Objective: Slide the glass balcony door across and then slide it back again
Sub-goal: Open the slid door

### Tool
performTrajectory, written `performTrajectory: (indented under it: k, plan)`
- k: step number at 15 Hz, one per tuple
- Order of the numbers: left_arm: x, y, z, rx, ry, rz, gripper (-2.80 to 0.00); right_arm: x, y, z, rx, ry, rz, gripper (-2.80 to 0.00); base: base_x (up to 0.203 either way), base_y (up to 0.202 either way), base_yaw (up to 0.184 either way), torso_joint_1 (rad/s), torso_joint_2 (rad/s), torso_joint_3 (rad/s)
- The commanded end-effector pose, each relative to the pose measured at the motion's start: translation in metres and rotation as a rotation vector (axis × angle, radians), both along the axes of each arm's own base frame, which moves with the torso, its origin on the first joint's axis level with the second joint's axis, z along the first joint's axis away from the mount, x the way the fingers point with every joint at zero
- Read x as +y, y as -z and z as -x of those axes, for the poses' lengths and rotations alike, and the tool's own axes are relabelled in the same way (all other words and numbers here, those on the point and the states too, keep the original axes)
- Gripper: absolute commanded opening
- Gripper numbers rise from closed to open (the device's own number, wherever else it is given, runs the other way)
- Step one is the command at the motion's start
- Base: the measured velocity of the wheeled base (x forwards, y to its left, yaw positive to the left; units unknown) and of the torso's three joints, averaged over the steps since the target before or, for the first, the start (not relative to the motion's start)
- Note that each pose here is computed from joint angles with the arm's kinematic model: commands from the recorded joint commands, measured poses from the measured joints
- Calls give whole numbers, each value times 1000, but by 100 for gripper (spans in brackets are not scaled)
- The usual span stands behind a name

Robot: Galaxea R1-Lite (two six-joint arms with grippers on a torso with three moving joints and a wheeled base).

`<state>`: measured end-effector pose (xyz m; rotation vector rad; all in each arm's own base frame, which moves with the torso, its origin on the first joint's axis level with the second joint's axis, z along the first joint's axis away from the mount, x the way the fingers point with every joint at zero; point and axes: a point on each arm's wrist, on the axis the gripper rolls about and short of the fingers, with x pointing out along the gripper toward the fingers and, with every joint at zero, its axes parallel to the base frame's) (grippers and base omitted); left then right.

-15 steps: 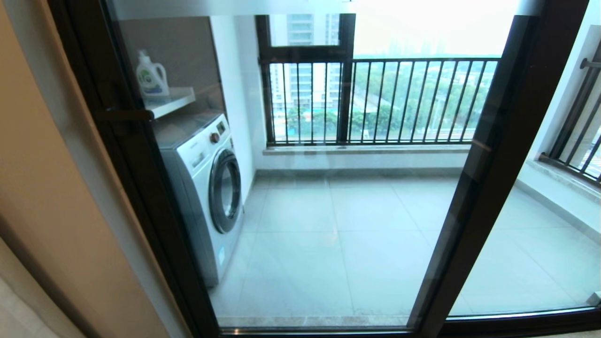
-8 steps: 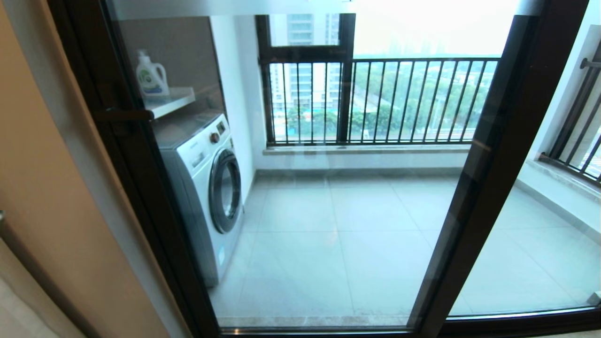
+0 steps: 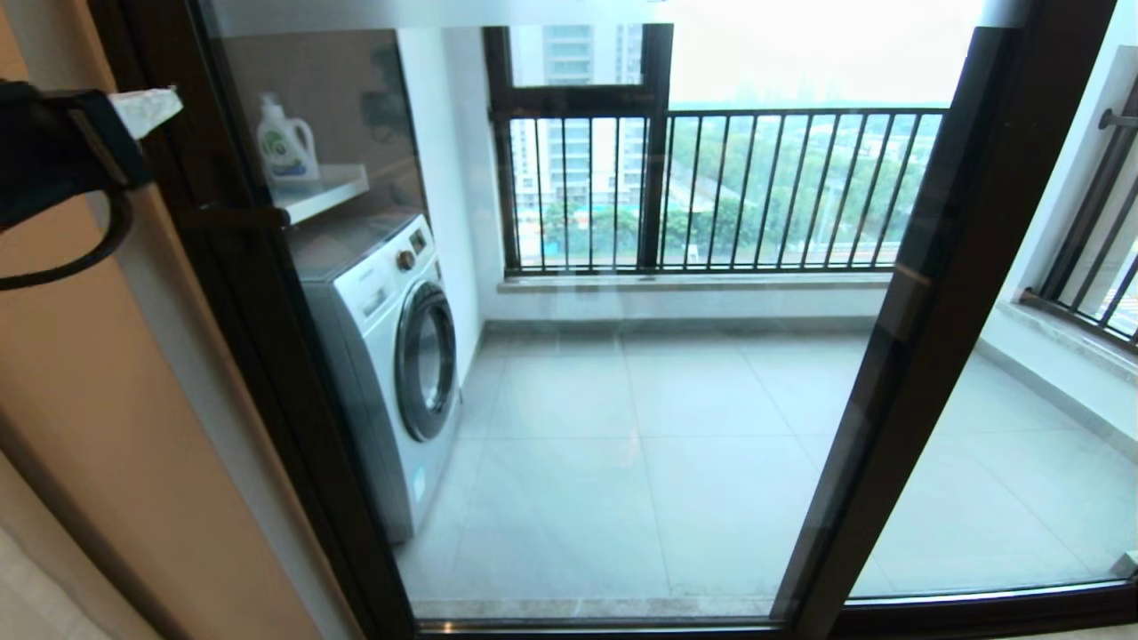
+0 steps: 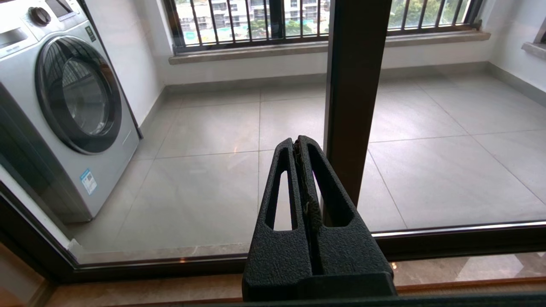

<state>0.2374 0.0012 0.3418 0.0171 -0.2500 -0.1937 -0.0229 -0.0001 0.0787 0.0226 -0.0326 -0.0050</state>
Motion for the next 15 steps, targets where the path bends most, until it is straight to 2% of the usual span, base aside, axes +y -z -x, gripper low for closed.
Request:
performTrajectory:
  k: [1,4,8,11,15]
  plan:
    - [7,26,-71,94,-7,2,-280,0,3,-1,13,1,0,-280,0,0,0,0,0,0]
    - [25,26,-103,77,-47,1,-280,0,3,-1,13,1,0,-280,0,0,0,0,0,0]
    - [51,31,-112,88,-102,2,-280,0,3,-1,13,1,0,-280,0,0,0,0,0,0]
    - [52,31,-105,92,-108,3,-280,0,3,-1,13,1,1,-280,0,0,0,0,0,0]
    - [45,34,-88,111,-68,-2,-280,0,3,-1,13,1,0,-280,0,0,0,0,0,0]
